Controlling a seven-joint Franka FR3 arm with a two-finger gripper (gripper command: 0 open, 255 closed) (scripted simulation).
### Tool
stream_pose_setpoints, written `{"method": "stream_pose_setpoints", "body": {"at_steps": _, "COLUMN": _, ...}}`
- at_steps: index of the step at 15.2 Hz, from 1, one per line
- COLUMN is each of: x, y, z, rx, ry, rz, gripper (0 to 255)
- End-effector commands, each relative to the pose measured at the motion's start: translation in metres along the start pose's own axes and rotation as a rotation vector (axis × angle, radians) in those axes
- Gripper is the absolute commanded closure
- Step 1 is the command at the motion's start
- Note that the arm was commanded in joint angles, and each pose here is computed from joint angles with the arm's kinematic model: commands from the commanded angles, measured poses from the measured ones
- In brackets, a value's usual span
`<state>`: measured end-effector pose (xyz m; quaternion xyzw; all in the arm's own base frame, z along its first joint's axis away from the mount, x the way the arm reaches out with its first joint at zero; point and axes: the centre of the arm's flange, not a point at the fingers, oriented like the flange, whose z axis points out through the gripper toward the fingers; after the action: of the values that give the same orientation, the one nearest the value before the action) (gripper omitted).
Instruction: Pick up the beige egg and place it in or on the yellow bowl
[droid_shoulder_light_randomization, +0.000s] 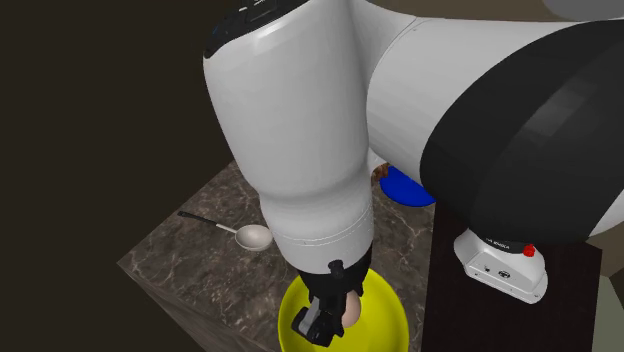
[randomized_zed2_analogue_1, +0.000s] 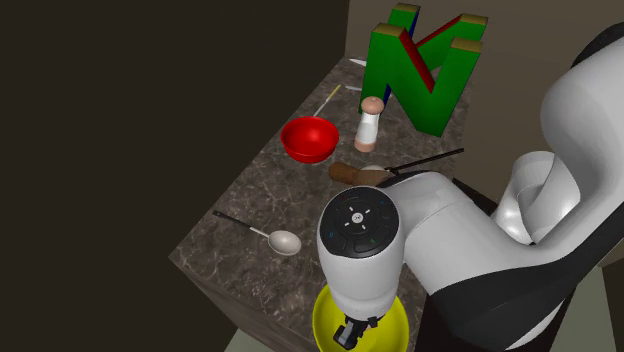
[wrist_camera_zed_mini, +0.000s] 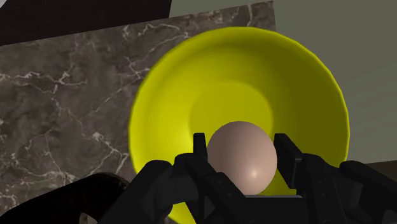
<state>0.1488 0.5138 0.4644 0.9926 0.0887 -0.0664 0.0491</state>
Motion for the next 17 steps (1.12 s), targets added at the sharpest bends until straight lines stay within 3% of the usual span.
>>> {"method": "stream_pose_setpoints", "body": {"at_steps": 1, "x": 0.0, "y": 0.0, "z": 0.0, "rx": 0.0, "ry": 0.0, "rz": 0.0, "gripper": 255}}
{"method": "stream_pose_setpoints", "body": {"at_steps": 2, "x": 0.0, "y": 0.0, "z": 0.0, "rx": 0.0, "ry": 0.0, "rz": 0.0, "gripper": 255}}
{"method": "stream_pose_setpoints", "body": {"at_steps": 3, "x": 0.0, "y": 0.0, "z": 0.0, "rx": 0.0, "ry": 0.0, "rz": 0.0, "gripper": 0}}
{"method": "stream_pose_setpoints", "body": {"at_steps": 8, "x": 0.0, "y": 0.0, "z": 0.0, "rx": 0.0, "ry": 0.0, "rz": 0.0, "gripper": 0}}
{"method": "stream_pose_setpoints", "body": {"at_steps": 12, "x": 0.0, "y": 0.0, "z": -0.05, "rx": 0.0, "ry": 0.0, "rz": 0.0, "gripper": 0}}
{"method": "stream_pose_setpoints", "body": {"at_steps": 17, "x": 0.0, "y": 0.0, "z": -0.05, "rx": 0.0, "ry": 0.0, "rz": 0.0, "gripper": 0}}
